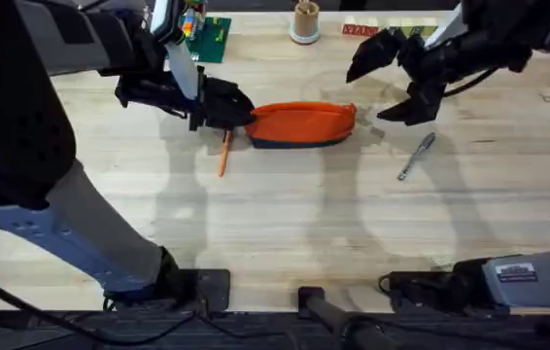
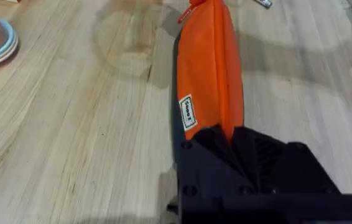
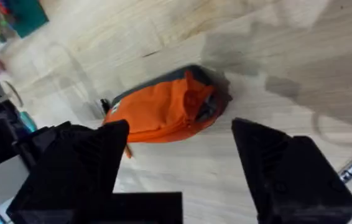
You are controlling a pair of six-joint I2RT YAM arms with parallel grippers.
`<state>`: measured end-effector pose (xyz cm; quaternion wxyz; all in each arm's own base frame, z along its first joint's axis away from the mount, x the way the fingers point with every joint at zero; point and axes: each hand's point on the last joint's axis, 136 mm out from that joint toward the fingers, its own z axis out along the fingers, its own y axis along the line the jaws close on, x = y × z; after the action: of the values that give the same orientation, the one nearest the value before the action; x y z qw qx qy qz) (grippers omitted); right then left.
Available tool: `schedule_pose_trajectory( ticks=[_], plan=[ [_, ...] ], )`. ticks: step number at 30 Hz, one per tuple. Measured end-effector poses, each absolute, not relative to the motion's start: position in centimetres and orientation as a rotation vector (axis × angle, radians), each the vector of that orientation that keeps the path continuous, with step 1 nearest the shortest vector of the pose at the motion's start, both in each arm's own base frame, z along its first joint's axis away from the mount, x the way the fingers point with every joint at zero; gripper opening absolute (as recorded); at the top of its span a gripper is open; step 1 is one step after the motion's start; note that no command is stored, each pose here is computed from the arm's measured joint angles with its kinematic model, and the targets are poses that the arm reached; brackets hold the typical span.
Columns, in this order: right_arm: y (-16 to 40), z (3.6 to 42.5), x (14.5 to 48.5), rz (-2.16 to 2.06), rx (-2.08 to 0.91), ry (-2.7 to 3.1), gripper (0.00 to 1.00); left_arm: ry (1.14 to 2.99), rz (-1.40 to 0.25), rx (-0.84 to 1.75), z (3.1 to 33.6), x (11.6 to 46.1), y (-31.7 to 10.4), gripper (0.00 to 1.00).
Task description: Unzip the bag, pick up the pens from the table one at a time and place them inside, then zip the bag closed.
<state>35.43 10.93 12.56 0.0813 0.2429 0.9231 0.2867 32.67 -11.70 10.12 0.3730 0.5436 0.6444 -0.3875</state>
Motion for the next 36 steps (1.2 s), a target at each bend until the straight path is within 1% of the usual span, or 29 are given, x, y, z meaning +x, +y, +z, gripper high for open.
schedule_pose_trajectory(
  ticks=[11,19,36],
  plan=[
    [11.1,10.6,36.6,0.856,0.704,2.773,0.996,1.651,-0.993,1.393,10.1,32.7,-11.7,0.042],
    [11.2,9.5,36.7,0.856,0.716,2.800,0.996,1.651,-0.993,1.393,10.1,32.7,-11.7,0.042],
    [11.7,9.3,36.4,0.863,0.700,2.818,0.987,1.651,-0.993,1.393,10.1,32.7,-11.7,0.042]
  ],
)
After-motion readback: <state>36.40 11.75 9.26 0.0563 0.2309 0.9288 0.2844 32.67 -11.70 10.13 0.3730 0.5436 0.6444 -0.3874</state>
